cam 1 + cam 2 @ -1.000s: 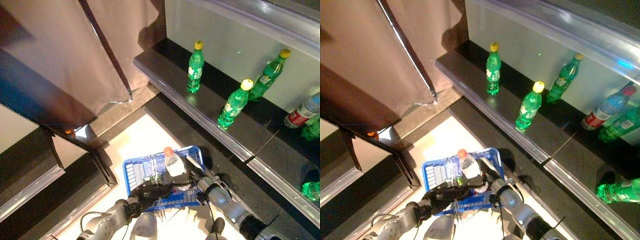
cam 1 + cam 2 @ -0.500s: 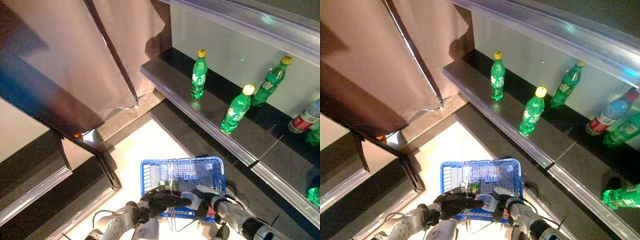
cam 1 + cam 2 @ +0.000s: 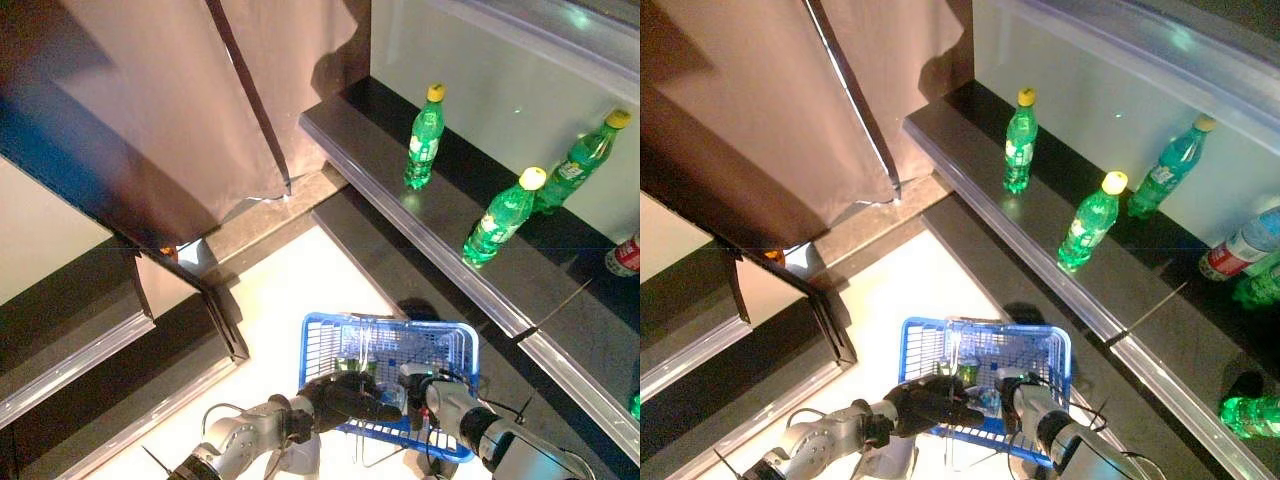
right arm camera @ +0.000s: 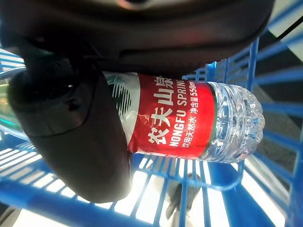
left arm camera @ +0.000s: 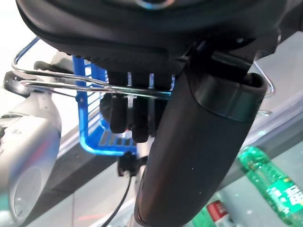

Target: Pick up the drink and place into the basket.

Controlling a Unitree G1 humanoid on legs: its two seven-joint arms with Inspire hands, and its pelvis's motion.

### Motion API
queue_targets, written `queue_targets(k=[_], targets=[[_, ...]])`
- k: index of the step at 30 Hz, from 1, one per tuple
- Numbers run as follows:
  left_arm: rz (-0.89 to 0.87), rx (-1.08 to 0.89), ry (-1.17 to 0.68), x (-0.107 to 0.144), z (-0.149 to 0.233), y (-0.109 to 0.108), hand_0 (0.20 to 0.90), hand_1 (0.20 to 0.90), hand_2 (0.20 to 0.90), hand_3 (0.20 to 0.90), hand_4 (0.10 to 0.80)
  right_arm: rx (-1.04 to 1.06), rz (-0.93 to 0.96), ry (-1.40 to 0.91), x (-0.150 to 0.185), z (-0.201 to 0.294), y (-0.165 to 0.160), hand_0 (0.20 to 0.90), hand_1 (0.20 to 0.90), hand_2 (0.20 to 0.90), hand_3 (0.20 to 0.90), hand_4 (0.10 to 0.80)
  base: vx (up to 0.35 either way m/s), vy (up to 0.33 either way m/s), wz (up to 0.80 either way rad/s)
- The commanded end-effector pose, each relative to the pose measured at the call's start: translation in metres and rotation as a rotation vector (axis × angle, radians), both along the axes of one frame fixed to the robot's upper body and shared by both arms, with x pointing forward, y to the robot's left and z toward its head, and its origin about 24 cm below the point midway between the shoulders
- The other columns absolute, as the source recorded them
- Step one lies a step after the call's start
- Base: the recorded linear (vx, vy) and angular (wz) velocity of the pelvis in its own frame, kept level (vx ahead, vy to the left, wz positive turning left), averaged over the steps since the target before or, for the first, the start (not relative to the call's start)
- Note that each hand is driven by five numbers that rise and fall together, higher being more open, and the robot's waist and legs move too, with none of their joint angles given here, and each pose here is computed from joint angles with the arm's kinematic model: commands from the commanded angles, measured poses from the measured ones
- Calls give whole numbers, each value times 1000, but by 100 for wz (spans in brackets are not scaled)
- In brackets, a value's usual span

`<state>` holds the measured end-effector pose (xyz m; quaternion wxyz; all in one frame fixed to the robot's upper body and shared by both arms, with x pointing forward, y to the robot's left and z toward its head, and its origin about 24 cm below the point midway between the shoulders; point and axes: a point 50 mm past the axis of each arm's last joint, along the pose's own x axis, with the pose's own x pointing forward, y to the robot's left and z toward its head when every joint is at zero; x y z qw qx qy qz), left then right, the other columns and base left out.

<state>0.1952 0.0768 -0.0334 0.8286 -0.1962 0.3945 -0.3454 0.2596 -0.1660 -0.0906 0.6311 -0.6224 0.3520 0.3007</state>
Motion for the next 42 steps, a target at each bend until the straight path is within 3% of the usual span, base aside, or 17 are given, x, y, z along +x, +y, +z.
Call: queue_targets(k=[1,9,22,23,25,26,36,42], targets=[[-319,-598,-84,-21,79,-73,300,300,300,200,100,-74,61,-219,53,45,16,300,300,300,200,100,-35,2,6],[-394,-618,-57,-22,85,-89,300,300,300,200,100,-138,23,-355,84,81,20,300,300,300,200,100,-33,13,5],[-408,-629,-89,-14,93,-101,300,300,300,200,100,-200,-23,-329,84,80,14,300,300,300,200,100,-18,0,4],[-406,-631,-89,-13,94,-101,300,300,300,200,100,-195,-33,-326,83,80,13,399,399,399,315,215,0,0,0],[-407,-636,-84,-12,95,-101,300,300,300,200,100,-172,-74,-323,81,76,10,829,829,829,818,718,0,0,0],[-405,-637,-81,-12,95,-101,300,300,300,200,100,-168,-80,-328,80,76,9,900,900,900,900,800,0,0,0],[-370,-672,-64,-9,100,-96,300,300,300,200,100,-24,-175,-350,70,62,4,900,900,900,900,800,0,0,0],[-130,-647,-130,12,107,-74,300,300,300,200,100,206,-213,-469,70,67,6,900,900,900,900,800,0,0,0]])
